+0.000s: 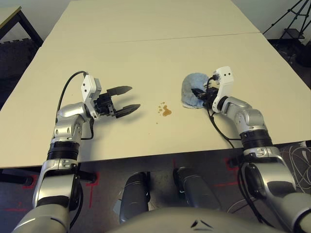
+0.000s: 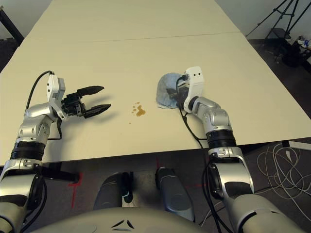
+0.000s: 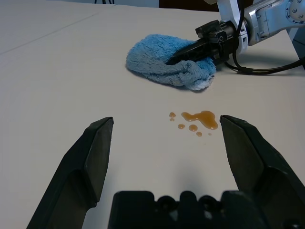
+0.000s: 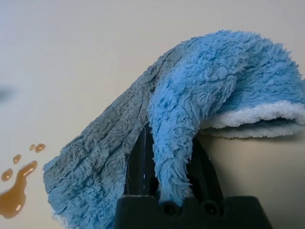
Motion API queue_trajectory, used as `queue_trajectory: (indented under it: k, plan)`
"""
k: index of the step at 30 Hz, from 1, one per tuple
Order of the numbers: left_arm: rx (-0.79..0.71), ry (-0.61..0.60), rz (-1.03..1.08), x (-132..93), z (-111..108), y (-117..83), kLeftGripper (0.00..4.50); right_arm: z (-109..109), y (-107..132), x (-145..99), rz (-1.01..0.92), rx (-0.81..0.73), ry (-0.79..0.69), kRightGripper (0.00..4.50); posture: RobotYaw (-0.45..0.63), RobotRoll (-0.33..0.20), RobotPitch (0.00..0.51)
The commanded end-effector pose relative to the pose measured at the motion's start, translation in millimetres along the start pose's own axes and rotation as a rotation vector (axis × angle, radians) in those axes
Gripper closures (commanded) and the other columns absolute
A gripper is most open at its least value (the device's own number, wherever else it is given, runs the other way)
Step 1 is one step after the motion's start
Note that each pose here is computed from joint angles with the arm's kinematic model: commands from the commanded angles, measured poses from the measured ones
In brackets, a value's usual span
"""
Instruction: Wipe the water off the table with a rag.
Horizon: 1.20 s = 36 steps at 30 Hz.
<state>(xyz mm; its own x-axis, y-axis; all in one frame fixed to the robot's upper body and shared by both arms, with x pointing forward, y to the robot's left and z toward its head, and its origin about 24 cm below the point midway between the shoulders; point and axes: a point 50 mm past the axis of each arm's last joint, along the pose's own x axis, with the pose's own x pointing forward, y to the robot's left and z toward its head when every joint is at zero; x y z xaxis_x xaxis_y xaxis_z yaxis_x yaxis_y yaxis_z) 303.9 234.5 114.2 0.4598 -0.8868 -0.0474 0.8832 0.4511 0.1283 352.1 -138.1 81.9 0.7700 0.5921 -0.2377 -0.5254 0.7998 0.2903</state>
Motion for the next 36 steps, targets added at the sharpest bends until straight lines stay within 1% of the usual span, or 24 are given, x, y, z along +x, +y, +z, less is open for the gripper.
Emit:
queue_trajectory:
  k: [1,2,8,16,21,24,27,31,33,36]
  plan:
    - [0.010,0.006,-0.012,1.0,1.5,-2.4,0.00,-20.8,5.8,6.1,0.026,0.012,0.100,4.38,-0.19,0.000,0.142]
    - [0.009,0.006,-0.012,1.1,1.5,-2.6,0.00,-20.8,5.0,5.8,0.024,0.010,0.100,4.38,-0.19,0.000,0.143]
    - [0.006,0.005,-0.013,2.2,0.9,-3.2,0.00,-8.1,-20.7,-7.7,-0.061,-0.019,0.081,4.38,-0.19,0.000,0.142]
    - [0.010,0.009,-0.005,0.4,2.5,0.4,0.00,18.4,-67.4,-46.6,-0.195,-0.110,0.072,4.39,-0.19,0.000,0.141]
    - [0.013,0.008,-0.007,1.1,3.0,0.9,0.00,34.1,-86.9,-68.7,-0.254,-0.161,0.070,4.39,-0.20,0.000,0.140]
    - [0.014,0.008,-0.007,1.3,3.4,1.6,0.00,40.5,-93.3,-79.7,-0.270,-0.169,0.066,4.39,-0.20,0.000,0.139]
    - [0.011,0.024,-0.015,-1.8,2.8,2.3,0.00,40.9,-90.4,-92.7,-0.230,-0.124,0.077,4.39,-0.20,0.000,0.140]
    - [0.024,0.071,-0.058,-8.0,-1.9,-0.2,0.00,32.8,-72.5,-101.8,-0.160,-0.048,0.098,4.39,-0.20,0.000,0.139]
    - [0.023,0.073,-0.062,-8.2,-2.3,-0.3,0.00,26.9,-60.3,-101.2,-0.131,-0.007,0.101,4.39,-0.20,0.000,0.139]
    - [0.022,0.072,-0.068,-7.4,-1.9,-0.1,0.00,15.5,-40.3,-94.0,-0.085,0.043,0.111,4.39,-0.20,0.000,0.139]
